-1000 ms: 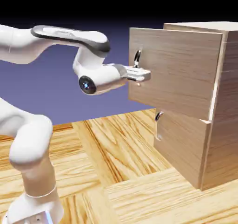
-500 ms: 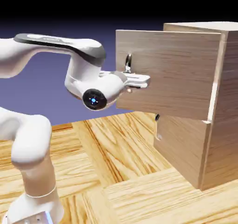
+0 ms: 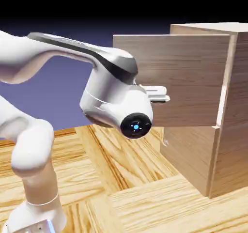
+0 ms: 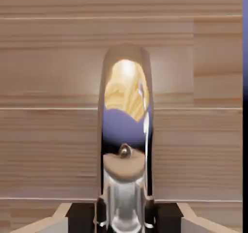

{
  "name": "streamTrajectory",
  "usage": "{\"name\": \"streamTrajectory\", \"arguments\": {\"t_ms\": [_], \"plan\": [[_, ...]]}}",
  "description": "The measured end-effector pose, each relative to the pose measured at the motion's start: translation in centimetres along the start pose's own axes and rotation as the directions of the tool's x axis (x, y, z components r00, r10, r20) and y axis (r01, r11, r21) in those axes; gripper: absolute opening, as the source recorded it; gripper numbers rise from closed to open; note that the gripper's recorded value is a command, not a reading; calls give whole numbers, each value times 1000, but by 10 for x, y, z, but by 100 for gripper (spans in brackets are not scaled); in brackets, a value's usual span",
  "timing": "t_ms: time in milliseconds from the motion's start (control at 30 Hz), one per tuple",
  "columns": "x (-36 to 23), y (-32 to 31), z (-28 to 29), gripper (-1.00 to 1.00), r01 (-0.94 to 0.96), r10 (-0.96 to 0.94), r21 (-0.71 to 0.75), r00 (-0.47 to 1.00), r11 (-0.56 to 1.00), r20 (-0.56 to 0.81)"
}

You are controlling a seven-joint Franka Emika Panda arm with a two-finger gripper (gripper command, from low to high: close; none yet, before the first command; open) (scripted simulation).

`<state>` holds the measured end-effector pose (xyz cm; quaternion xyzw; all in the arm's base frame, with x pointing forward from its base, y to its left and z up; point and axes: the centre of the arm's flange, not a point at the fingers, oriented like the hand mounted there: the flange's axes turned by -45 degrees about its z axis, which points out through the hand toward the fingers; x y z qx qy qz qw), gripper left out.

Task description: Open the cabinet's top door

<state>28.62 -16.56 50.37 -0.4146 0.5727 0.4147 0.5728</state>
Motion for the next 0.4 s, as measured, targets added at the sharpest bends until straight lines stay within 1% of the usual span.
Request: {"name": "streamTrajectory", "arguments": {"t_ms": [367, 400], "plan": [[0, -45, -71, -100, 0, 0, -246, 1000, 969, 0], [0, -49, -75, 100, 0, 0, -261, 1000, 965, 0]]}}
